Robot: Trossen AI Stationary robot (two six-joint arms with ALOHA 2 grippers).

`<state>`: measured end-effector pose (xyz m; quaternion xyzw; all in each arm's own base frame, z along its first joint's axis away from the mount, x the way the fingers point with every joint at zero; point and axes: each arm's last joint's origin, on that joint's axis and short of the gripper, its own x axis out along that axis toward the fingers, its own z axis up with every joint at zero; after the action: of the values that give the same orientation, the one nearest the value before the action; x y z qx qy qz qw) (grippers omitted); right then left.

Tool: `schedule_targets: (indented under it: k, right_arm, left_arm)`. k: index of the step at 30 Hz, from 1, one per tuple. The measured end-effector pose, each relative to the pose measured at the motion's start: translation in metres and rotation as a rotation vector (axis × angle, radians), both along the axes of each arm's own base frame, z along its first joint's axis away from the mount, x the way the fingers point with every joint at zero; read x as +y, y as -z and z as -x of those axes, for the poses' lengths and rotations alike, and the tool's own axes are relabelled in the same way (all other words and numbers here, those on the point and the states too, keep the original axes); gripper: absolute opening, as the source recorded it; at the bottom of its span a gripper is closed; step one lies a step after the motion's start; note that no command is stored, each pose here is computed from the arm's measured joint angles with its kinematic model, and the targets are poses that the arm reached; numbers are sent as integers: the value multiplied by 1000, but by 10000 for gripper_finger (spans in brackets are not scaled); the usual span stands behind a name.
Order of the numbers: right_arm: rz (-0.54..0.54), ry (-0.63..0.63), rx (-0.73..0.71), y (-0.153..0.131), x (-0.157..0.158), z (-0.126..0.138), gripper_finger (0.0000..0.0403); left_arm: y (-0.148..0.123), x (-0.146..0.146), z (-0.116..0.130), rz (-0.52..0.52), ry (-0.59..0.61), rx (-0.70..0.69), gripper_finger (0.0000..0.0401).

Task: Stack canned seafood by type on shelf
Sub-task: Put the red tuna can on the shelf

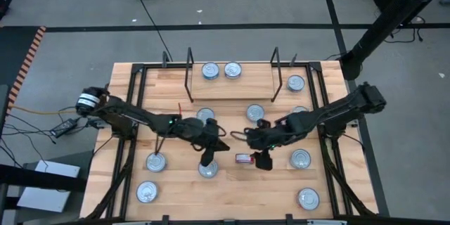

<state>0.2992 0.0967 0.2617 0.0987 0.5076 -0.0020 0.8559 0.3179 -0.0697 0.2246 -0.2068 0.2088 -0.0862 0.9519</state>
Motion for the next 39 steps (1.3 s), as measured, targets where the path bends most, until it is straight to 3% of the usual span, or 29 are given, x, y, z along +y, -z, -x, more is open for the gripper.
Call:
schedule_targets:
  k: [8,17,24,36,39]
  right_arm:
    - [22,-33,92,27,17,-16,313]
    - [47,-48,172,55,23,-29,306]
    - [57,-75,162,58,20,-33,268]
    - [56,-79,159,56,6,-36,151]
    - [60,-64,145,47,-1,-33,144]
  left_arm:
    - [7,-17,14,-13,22,15,0]
    - [7,-20,15,-38,18,6,0]
    - [8,-19,14,-45,5,8,1]
    - [8,-19,14,-44,-4,9,1]
    - [8,-19,14,-40,-6,10,1]
